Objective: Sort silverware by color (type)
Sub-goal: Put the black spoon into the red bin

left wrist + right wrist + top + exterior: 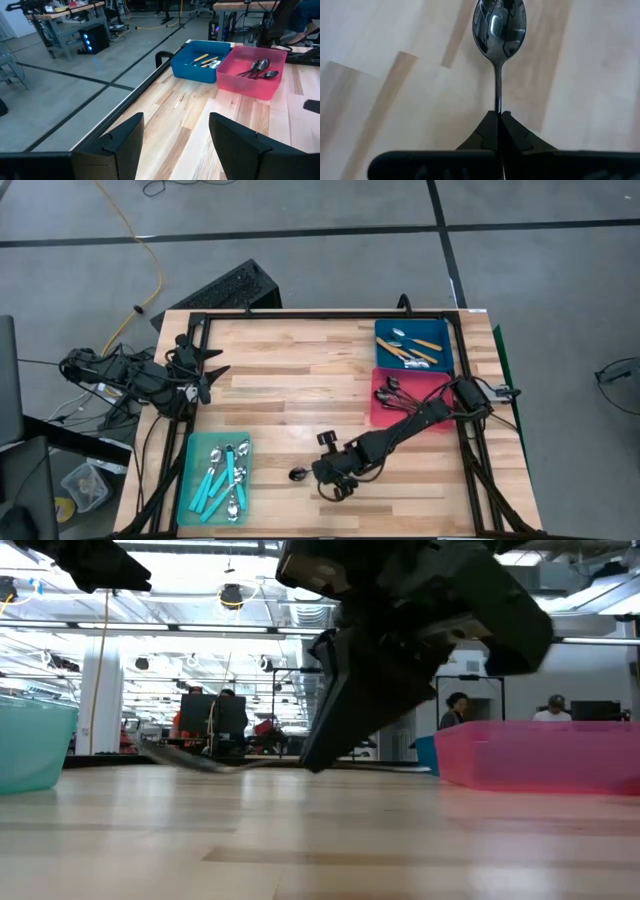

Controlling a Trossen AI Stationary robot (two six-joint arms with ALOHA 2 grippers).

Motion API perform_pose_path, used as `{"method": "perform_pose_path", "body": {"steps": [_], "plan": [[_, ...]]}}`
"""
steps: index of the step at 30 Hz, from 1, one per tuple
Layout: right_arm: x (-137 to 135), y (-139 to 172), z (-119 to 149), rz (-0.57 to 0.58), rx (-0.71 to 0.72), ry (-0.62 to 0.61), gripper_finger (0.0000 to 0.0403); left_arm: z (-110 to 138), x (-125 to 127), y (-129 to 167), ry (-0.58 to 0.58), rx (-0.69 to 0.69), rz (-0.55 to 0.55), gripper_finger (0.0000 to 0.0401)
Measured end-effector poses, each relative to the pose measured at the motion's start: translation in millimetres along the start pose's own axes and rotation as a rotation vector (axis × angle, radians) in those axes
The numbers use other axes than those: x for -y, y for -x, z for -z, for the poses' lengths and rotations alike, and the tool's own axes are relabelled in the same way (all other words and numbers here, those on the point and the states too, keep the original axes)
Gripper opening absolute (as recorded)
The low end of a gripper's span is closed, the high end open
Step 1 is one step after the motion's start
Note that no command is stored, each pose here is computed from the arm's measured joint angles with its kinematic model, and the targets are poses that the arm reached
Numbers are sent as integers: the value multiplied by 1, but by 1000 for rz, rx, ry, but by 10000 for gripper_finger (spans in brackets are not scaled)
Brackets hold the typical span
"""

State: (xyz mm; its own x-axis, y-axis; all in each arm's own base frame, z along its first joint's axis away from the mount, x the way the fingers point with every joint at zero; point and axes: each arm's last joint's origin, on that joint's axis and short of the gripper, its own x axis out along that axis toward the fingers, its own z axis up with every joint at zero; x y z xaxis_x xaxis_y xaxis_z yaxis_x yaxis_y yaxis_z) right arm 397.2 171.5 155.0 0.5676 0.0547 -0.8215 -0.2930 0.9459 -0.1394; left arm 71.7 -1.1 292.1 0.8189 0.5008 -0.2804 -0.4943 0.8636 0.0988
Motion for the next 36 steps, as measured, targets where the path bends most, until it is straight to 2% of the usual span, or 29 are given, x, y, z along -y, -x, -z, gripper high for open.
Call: {"method": "perform_pose_path", "body": {"steps": [9,20,25,36], "plan": [[29,38,-13,31,50,59,23,0,0,0,0,0,0,213],[74,105,-11,155,2,13,23,0,0,0,0,0,0,213],[85,127,-2,200,-63,-38,23,0,0,0,0,0,0,213],[99,166,35,342,-363,-180,23,0,0,0,0,0,0,213]]}}
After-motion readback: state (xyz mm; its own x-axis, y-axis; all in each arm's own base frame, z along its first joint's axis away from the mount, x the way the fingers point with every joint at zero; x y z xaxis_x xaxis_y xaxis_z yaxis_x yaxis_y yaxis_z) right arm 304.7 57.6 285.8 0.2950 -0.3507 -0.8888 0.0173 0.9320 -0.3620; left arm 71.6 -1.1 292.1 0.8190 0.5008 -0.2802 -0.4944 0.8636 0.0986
